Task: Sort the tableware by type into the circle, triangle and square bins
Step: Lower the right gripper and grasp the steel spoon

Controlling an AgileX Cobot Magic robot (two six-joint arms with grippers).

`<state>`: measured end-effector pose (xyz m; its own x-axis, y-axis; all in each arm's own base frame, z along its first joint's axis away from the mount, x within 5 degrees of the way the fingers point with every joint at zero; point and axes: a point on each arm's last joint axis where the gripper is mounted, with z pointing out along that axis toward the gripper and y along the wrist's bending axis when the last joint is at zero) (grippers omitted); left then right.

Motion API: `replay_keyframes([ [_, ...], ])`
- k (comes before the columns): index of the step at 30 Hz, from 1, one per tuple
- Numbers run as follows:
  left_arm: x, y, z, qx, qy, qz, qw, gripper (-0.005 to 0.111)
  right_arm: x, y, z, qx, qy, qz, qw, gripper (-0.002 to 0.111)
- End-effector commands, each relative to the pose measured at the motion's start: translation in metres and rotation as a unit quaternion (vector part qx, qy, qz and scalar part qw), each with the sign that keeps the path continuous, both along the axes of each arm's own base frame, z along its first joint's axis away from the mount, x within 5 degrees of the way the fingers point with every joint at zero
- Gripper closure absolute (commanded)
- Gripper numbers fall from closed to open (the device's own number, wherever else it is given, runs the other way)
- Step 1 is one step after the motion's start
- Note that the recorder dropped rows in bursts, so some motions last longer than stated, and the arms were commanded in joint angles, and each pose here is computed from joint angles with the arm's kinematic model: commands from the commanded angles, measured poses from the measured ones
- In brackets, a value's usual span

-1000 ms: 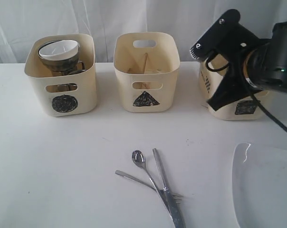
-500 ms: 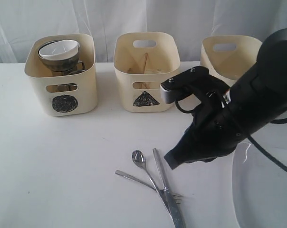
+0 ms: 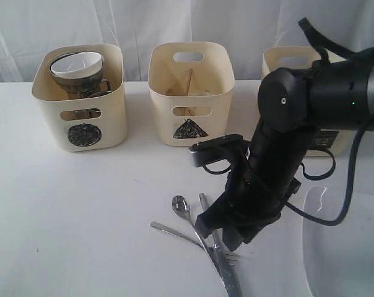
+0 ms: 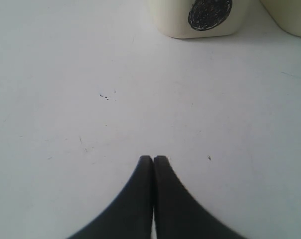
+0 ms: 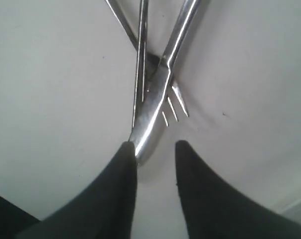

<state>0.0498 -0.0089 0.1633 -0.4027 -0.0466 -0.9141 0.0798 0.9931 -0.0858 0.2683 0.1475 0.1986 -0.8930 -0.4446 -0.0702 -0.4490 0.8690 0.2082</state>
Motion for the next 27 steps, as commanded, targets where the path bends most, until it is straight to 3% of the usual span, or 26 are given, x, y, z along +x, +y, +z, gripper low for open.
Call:
replay_keyframes([
  [1,0.0,0.0,-0.001,-0.003,0.0,-0.003,1.0,0.107,0.007,0.005,-0.004,0.016,-0.021,-0.005,1.0,0.061],
  [4,0.0,0.0,-0.001,-0.003,0.0,-0.003,1.0,0.107,0.009,0.012,-0.003,0.042,-0.025,-0.009,0.999,0.058],
  [9,0.0,0.0,-0.001,-0.003,0.0,-0.003,1.0,0.107,0.005,0.035,0.002,0.066,-0.069,0.085,0.992,0.058],
  [12,0.0,0.0,-0.001,-0.003,0.0,-0.003,1.0,0.107,0.009,0.044,-0.003,0.051,-0.118,0.108,0.986,0.058],
  [15,0.0,0.0,-0.001,-0.003,0.0,-0.003,1.0,0.107,0.016,0.046,-0.017,0.039,-0.115,0.082,0.989,0.058],
  [19,0.0,0.0,-0.001,-0.003,0.0,-0.003,1.0,0.107,0.02,0.045,-0.04,0.011,-0.097,0.098,0.99,0.061],
  [27,0.0,0.0,-0.001,-0.003,0.0,-0.003,1.0,0.107,0.026,0.047,-0.055,0.004,-0.108,0.099,0.989,0.062],
])
